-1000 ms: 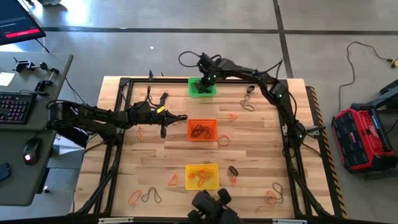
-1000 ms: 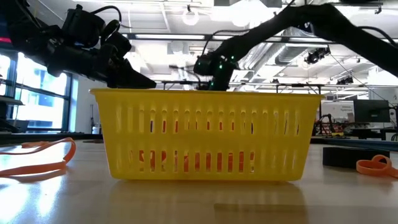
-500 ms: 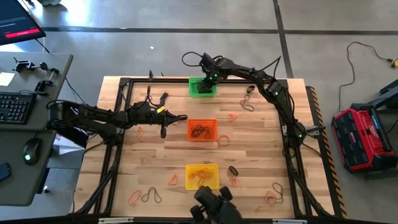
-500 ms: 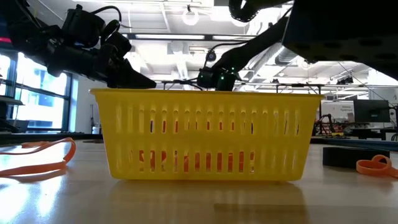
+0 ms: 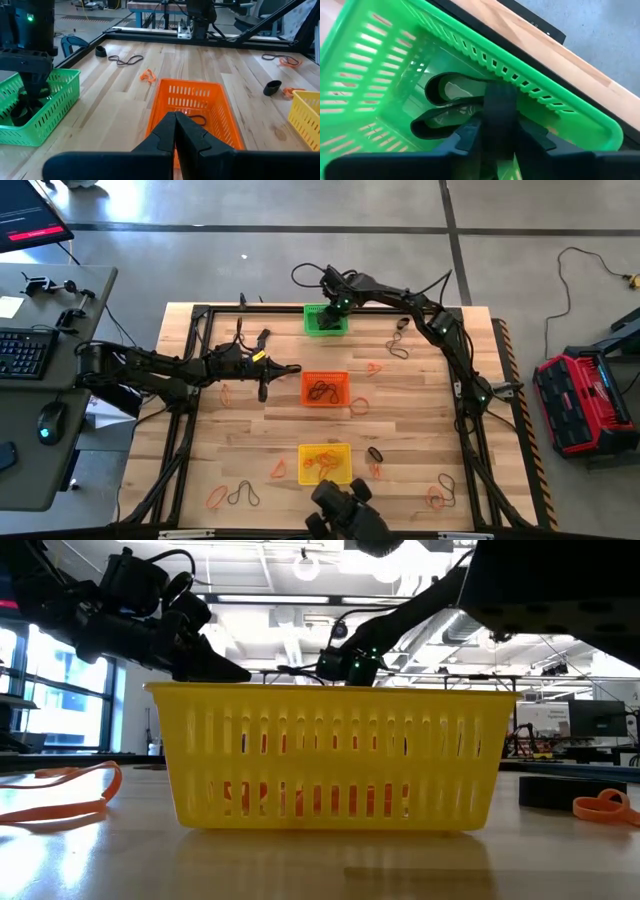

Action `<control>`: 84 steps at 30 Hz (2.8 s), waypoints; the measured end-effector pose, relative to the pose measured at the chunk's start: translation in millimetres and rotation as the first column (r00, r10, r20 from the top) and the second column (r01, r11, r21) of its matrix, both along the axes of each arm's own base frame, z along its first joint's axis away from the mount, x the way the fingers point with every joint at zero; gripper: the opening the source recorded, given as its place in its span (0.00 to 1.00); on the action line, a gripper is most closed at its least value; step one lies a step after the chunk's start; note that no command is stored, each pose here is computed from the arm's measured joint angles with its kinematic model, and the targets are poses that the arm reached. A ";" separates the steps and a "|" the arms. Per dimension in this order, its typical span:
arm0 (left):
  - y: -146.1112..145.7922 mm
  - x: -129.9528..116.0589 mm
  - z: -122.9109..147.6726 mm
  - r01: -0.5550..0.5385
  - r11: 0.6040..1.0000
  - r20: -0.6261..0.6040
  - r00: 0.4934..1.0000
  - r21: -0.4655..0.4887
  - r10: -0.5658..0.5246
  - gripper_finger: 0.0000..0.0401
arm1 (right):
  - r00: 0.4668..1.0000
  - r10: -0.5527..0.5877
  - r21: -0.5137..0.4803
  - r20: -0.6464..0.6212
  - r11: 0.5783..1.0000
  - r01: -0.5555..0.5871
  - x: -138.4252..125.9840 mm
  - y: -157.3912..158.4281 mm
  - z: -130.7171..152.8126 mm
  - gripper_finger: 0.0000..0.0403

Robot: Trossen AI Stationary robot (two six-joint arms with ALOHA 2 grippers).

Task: Sort rubber bands into baskets
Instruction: Put the black rubber band into the green bin, then put the orange rubber band into the yellow bin

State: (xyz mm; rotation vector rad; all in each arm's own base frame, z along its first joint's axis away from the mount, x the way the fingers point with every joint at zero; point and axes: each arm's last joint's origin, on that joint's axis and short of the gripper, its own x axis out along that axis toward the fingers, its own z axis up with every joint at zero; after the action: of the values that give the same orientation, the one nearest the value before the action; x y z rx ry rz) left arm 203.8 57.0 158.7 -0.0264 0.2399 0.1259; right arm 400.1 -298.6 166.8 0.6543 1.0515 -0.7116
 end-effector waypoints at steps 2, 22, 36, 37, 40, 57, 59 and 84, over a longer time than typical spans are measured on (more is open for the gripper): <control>-0.1 0.0 0.0 0.000 1.000 0.000 1.000 0.000 0.000 0.00 | 0.999 0.032 -0.004 -0.015 0.999 -0.032 -0.2 1.5 1.2 0.28; 0.5 -0.2 -0.7 -0.023 1.000 -0.007 1.000 -0.005 0.023 0.00 | 0.922 0.387 -0.277 -0.003 0.886 -0.372 44.0 43.7 86.3 0.07; -0.6 -2.7 -2.7 -0.017 1.000 -0.052 0.999 -0.001 0.017 0.00 | 0.809 0.578 -0.389 0.109 0.773 -0.501 72.3 79.9 100.2 0.00; -0.7 -2.7 -2.5 -0.015 1.000 -0.050 0.999 0.004 0.015 0.00 | 0.805 0.583 -0.393 0.108 0.769 -0.504 73.2 81.3 100.2 0.00; -1.0 -3.5 -1.2 -0.014 1.000 -0.049 0.999 0.008 0.014 0.00 | 0.794 0.596 -0.421 0.122 0.755 -0.502 79.1 85.9 96.0 0.00; -12.5 -12.7 7.9 0.038 0.999 -0.073 0.997 0.001 -0.038 0.00 | 0.783 0.575 -0.509 0.238 0.760 -0.404 55.9 133.6 56.6 0.00; -14.4 -13.8 6.9 0.048 0.999 -0.092 0.995 -0.006 -0.048 0.00 | 0.776 0.574 -0.527 0.262 0.759 -0.383 41.3 140.7 53.2 0.00; -108.0 -23.0 -7.1 0.160 0.972 -0.232 0.952 -0.173 -0.198 0.00 | 0.789 0.553 -0.643 0.267 0.712 -0.281 -47.1 294.2 4.1 0.00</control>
State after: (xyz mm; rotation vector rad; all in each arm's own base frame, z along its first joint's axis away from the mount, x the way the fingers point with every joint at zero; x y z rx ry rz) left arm 180.8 -51.0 151.6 -0.1413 0.5009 -0.0719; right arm 353.0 -4.4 170.9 0.0089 0.4734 -0.3929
